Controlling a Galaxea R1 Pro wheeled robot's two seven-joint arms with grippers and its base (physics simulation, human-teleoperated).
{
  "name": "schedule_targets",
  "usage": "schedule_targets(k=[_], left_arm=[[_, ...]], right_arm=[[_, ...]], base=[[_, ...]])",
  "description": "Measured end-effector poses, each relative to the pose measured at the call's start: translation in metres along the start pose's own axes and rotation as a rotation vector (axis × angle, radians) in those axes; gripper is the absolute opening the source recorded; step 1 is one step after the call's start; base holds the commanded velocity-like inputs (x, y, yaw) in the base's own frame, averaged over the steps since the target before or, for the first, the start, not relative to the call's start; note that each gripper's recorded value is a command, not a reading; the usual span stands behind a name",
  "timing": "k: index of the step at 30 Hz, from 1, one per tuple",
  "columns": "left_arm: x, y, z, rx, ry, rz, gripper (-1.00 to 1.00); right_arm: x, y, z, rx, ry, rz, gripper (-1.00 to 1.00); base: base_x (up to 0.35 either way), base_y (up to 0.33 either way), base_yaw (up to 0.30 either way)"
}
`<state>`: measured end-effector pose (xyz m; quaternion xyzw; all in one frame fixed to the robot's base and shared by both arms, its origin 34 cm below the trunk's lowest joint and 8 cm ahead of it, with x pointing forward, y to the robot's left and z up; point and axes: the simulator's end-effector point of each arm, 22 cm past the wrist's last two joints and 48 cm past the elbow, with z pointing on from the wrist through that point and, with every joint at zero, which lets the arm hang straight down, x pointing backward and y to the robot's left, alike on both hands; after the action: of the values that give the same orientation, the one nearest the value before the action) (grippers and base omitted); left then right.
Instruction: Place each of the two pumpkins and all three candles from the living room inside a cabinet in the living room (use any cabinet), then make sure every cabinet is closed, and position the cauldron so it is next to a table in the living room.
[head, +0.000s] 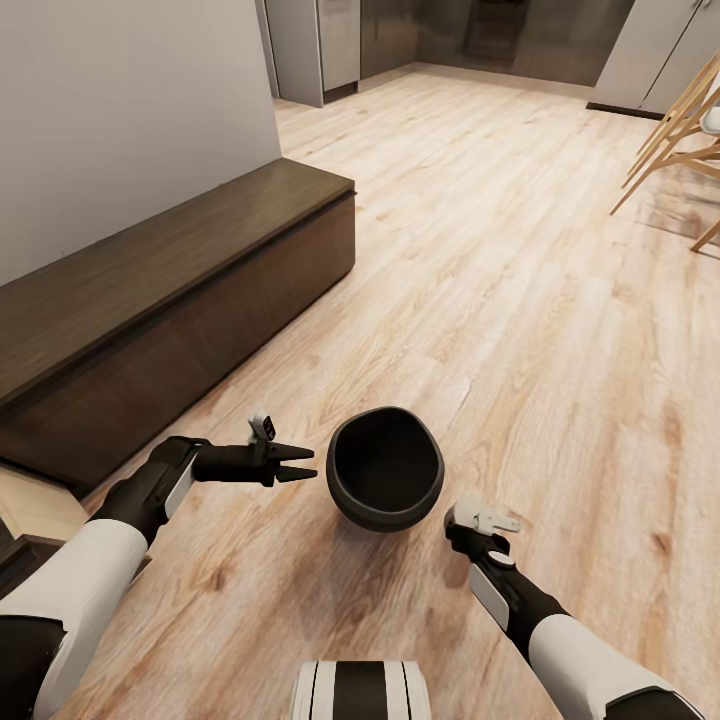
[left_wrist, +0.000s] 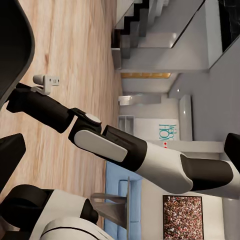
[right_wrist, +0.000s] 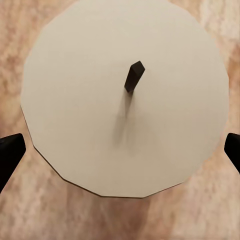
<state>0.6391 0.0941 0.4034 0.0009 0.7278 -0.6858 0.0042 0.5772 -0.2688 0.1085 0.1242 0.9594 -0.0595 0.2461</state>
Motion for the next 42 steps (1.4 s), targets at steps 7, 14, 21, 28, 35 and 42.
schedule_targets(k=[7, 14, 21, 28, 35, 42], left_arm=[[-0.0001, 0.0002, -0.0005, -0.001, 0.0, 0.0, 1.0], [-0.0001, 0.0002, -0.0006, -0.001, 0.0, 0.0, 1.0], [0.0, 0.0003, -0.0006, -0.001, 0.0, 0.0, 1.0], [-0.0001, 0.0003, -0.0006, -0.001, -0.001, 0.0, 1.0], [0.0, 0.0005, -0.0007, -0.001, -0.001, -0.001, 1.0], [0.0001, 0.0005, -0.0006, -0.001, -0.001, -0.001, 1.0]], right_arm=[[-0.0003, 0.0, 0.0, 0.0, -0.001, 0.0, 1.0], [-0.0008, -0.0031, 0.0004, 0.007, 0.0, 0.017, 1.0], [-0.0018, -0.0076, 0.001, 0.017, 0.001, 0.043, 1.0], [-0.0018, -0.0068, 0.0009, 0.016, 0.001, 0.044, 1.0], [-0.0031, -0.0056, 0.0009, 0.013, -0.002, 0.043, 1.0], [-0.0069, -0.0046, 0.0013, 0.011, -0.007, 0.044, 1.0]], base=[[0.0, 0.0, 0.0], [0.0, 0.0, 0.0], [0.0, 0.0, 0.0], [0.0, 0.0, 0.0], [0.0, 0.0, 0.0], [0.0, 0.0, 0.0]])
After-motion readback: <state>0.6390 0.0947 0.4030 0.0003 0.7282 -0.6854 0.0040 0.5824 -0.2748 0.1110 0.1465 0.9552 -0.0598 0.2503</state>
